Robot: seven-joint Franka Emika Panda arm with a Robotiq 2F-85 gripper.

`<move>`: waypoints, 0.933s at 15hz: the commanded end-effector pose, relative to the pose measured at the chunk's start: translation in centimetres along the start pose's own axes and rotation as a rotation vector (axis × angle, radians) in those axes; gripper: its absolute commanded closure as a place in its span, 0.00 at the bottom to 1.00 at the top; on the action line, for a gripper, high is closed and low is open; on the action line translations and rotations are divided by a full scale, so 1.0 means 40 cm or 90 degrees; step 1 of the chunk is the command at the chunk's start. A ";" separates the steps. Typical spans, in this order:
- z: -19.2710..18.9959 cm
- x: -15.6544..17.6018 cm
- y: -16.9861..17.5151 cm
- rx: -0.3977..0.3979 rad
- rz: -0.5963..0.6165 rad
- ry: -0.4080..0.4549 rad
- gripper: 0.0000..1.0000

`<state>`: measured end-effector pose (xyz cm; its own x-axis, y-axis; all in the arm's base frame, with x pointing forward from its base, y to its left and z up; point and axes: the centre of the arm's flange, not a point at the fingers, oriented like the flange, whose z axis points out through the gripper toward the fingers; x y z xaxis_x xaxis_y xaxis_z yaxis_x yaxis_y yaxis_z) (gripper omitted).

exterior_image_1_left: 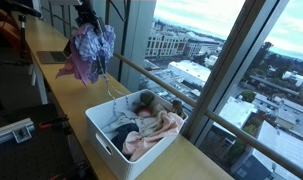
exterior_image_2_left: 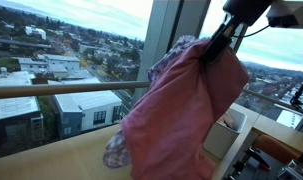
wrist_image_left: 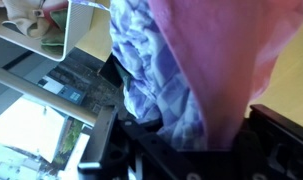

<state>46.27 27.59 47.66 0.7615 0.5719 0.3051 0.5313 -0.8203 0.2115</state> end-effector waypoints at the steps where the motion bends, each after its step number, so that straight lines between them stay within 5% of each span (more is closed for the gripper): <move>1: 0.117 0.014 0.027 0.020 0.009 -0.035 1.00; 7: 0.278 0.043 -0.100 0.071 -0.011 -0.082 1.00; 14: 0.310 0.133 -0.346 0.109 -0.070 -0.085 1.00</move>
<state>46.60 38.16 34.80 0.7440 0.6488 0.1597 0.6467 -0.7593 0.0723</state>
